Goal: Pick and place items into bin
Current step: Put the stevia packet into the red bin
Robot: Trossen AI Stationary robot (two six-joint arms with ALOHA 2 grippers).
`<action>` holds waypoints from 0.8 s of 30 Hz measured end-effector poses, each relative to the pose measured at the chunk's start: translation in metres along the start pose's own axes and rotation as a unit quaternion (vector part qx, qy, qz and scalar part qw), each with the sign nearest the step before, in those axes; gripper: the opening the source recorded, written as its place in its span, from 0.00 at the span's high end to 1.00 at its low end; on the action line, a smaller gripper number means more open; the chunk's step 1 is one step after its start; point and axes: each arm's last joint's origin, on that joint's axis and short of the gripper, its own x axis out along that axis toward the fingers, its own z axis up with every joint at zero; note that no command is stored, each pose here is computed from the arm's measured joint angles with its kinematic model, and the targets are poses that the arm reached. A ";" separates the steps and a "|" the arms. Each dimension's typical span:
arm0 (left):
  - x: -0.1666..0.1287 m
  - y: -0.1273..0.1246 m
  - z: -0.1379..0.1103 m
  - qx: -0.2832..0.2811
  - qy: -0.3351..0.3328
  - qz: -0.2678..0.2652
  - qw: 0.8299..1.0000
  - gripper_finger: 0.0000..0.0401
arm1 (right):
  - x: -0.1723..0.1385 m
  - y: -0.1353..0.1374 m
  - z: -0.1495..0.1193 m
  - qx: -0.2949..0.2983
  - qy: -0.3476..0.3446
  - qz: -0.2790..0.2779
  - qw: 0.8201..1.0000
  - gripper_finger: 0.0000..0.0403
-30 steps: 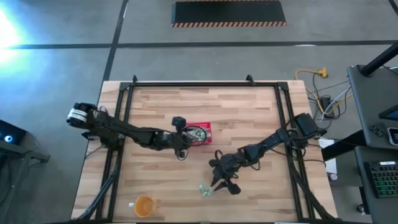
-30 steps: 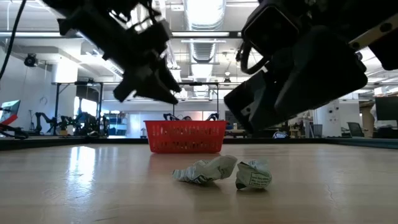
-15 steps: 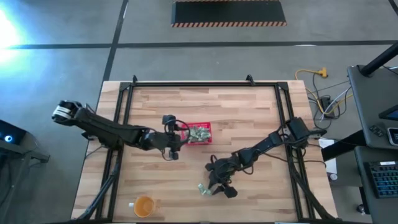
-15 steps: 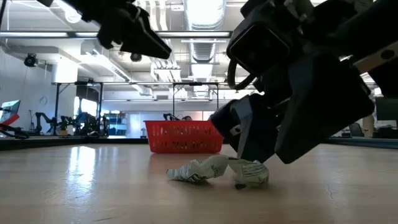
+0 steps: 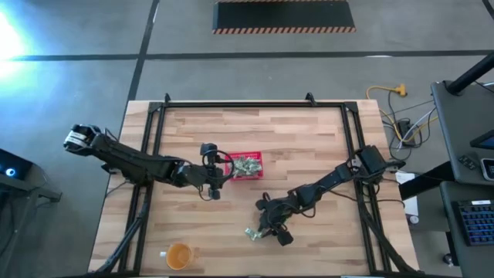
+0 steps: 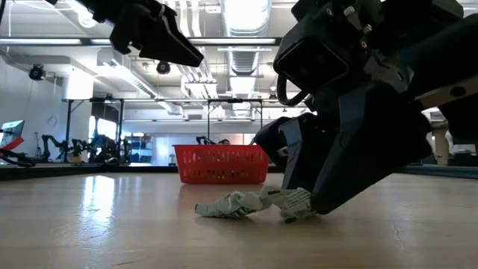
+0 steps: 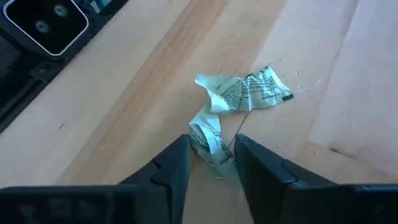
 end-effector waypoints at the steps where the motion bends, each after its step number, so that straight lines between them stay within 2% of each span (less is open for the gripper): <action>1: 0.000 0.000 0.000 0.000 0.000 0.000 1.000 0.49 | 0.000 0.000 0.000 -0.001 0.001 -0.001 1.000 0.72; 9: -0.001 -0.001 0.001 0.001 -0.002 -0.002 1.000 0.49 | -0.004 0.001 0.000 -0.002 0.011 -0.004 1.000 0.92; 17: -0.003 -0.001 0.002 0.002 -0.005 -0.003 1.000 0.49 | -0.034 0.009 0.010 0.007 0.058 -0.013 0.998 0.97; 21: -0.004 0.000 0.002 0.000 -0.007 -0.003 1.000 0.49 | -0.059 0.014 0.021 0.001 0.062 -0.067 0.996 0.97; 24: -0.005 0.000 0.003 0.000 -0.008 -0.003 1.000 0.49 | -0.077 0.016 0.029 -0.026 0.056 -0.126 0.990 0.97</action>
